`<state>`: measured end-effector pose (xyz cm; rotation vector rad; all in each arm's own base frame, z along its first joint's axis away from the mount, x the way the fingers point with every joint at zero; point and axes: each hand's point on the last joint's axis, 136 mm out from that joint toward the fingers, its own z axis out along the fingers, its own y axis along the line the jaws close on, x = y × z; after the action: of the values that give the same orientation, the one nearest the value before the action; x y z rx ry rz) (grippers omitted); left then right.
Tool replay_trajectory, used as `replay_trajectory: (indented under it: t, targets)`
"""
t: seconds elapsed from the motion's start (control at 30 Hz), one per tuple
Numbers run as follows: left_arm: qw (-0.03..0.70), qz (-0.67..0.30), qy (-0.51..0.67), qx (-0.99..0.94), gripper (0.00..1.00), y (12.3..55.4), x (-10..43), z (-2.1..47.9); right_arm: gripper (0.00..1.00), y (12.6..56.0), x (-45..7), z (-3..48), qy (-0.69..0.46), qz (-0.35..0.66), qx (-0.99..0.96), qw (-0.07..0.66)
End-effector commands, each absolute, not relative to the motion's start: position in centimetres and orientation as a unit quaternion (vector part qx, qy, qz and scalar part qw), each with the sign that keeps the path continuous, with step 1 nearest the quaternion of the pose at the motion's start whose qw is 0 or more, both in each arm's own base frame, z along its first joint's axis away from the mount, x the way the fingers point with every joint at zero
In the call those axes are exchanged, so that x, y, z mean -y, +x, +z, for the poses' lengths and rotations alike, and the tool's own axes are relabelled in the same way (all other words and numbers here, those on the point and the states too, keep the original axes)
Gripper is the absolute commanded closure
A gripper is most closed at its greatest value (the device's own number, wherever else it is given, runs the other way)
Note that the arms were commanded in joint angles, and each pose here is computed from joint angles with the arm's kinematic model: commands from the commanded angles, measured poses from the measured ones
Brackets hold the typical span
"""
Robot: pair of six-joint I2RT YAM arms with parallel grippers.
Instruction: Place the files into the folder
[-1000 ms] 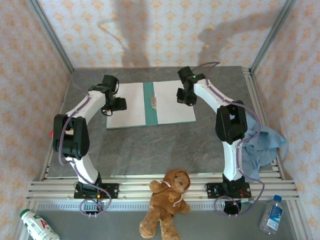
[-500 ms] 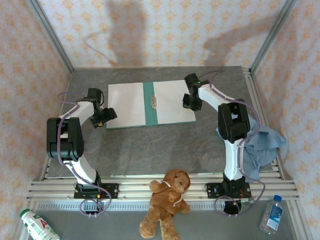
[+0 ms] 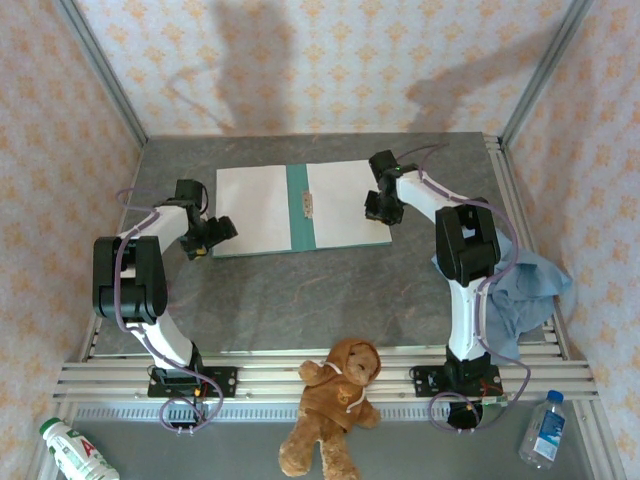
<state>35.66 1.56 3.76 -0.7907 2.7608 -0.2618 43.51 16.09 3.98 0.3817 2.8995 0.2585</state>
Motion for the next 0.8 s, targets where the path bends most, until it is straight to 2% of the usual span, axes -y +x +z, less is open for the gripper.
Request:
replay_trajectory:
  t: [0.0, 0.33, 0.77]
  targets:
    - [0.13, -0.098, -0.285, -0.945, 0.14, 35.2, -1.6, 3.8, 0.79, 43.4, -15.7, 3.1, 0.133, 0.079, -0.983, 0.099]
    - [0.113, -0.126, -0.293, -0.941, 0.28, 34.4, -0.5, 2.4, 0.79, 42.9, -15.6, 2.3, 0.133, 0.073, -0.984, 0.091]
    - [0.134, -0.203, -0.291, -0.925, 0.36, 35.6, 1.7, 3.2, 0.79, 42.2, -15.5, 1.7, 0.132, 0.068, -0.985, 0.084]
